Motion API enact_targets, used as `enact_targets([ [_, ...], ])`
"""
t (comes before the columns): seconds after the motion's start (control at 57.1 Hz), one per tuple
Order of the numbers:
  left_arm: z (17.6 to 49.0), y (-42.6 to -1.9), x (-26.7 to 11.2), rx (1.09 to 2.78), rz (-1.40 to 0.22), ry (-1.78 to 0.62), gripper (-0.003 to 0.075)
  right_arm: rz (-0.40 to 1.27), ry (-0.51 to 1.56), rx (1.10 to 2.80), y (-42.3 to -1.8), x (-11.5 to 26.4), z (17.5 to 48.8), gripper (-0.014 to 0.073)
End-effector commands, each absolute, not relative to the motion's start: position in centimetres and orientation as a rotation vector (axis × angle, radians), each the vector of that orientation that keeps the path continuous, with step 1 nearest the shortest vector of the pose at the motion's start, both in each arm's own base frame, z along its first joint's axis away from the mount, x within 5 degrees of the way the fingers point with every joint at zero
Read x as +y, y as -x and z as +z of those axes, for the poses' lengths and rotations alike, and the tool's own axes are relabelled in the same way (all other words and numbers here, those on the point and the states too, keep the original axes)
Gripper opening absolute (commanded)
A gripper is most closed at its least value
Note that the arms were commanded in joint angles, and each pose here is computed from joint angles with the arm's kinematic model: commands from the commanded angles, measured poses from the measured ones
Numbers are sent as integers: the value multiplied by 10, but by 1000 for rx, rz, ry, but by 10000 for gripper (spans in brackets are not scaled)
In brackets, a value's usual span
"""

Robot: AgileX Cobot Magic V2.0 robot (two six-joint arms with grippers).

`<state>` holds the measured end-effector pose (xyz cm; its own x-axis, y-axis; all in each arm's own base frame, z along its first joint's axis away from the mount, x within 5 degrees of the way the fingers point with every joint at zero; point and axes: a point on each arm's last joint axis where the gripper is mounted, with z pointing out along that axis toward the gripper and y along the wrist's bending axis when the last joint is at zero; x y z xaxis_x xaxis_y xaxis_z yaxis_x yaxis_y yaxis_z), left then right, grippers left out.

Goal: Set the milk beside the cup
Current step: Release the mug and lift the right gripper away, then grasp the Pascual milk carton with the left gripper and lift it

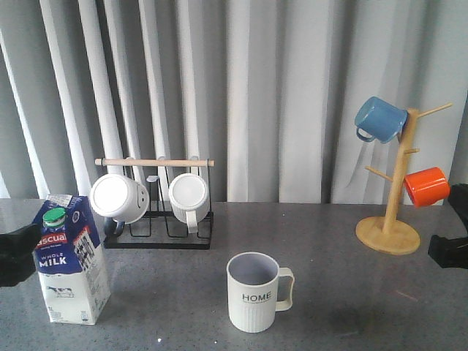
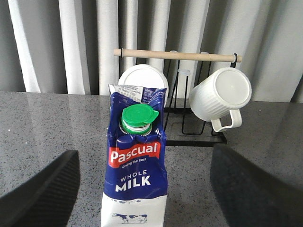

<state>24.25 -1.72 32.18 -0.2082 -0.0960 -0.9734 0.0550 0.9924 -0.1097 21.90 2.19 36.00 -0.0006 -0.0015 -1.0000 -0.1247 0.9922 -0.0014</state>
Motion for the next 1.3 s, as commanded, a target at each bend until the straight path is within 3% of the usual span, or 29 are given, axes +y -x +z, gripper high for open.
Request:
enact_targets([
  [0.0, 343, -243, -19, 1662, -158, 22, 552, 107, 100, 1480, -215, 22, 377, -8],
  [0.929, 355, -245, -20, 1569, -199, 43, 552, 105, 101, 1486, -215, 22, 376, -8],
  [1.086, 383, -263, -21, 1528, -196, 41, 552, 105, 101, 1486, -215, 22, 376, -8],
  [1.279, 400, -302, -23, 1601, -178, 55, 552, 105, 101, 1486, -215, 22, 376, -8],
])
